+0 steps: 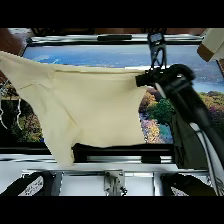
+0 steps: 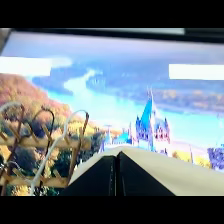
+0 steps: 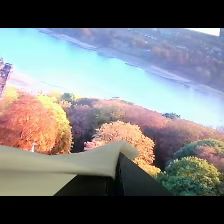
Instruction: Fold the shirts.
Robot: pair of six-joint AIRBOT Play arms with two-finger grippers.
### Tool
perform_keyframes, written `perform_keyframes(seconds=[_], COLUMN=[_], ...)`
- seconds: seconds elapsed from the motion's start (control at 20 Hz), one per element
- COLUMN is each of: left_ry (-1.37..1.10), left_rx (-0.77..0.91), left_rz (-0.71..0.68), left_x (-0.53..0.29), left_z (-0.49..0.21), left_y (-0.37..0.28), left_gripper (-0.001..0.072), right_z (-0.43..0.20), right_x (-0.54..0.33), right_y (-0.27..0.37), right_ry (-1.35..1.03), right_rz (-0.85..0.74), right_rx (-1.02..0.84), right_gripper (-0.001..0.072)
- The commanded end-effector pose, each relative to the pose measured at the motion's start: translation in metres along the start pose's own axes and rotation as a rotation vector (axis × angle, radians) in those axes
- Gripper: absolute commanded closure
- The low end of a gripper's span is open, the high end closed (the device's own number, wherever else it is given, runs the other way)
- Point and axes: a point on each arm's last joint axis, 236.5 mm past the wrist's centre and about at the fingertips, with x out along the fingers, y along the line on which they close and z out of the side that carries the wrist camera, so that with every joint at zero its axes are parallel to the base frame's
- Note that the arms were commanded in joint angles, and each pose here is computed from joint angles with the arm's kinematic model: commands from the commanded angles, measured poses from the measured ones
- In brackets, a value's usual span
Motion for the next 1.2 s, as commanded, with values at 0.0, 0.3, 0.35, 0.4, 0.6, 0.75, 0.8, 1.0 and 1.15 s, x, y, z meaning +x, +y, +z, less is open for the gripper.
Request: perform_keyframes(seconds=[0.0,0.3,0.35,0.4,0.6,0.75,0.8,1.0,1.15], left_ry=[0.144,0.354,0.397,0.451,0.681,0.903,0.965,1.026,0.926], left_rx=[-0.038,-0.307,-0.369,-0.416,-0.483,-0.398,-0.404,-0.483,-0.612], left_rz=[-0.033,-0.226,-0.245,-0.268,-0.314,-0.267,-0.263,-0.244,-0.153], left_x=[0.072,0.158,0.169,0.176,0.165,0.113,0.092,0.032,0.032], left_z=[-0.043,-0.113,-0.125,-0.140,-0.188,-0.220,-0.229,-0.287,-0.341], left_y=[-0.001,-0.049,-0.058,-0.070,-0.088,-0.040,-0.025,0.002,0.015], left_gripper=[0.0665,0.0665,0.0665,0.0665,0.0090,0.0124,0.0124,0.0124,0.0124], right_z=[-0.011,-0.042,-0.051,-0.061,-0.073,-0.086,-0.102,-0.184,-0.221], right_x=[0.073,0.102,0.106,0.110,0.100,0.053,0.034,-0.033,-0.059], right_y=[0.005,-0.032,-0.022,-0.009,0.019,-0.027,-0.045,-0.056,-0.021], right_ry=[0.002,0.104,0.143,0.185,0.264,0.349,0.423,0.745,0.817], right_rz=[-0.013,-0.028,0.006,0.044,0.147,0.087,0.077,0.233,0.426], right_rx=[0.090,0.324,0.342,0.341,0.328,0.161,0.095,0.119,0.282], right_gripper=[0.0641,0.0641,0.0641,0.0640,0.0258,0.0258,0.0258,0.0259,0.0259])
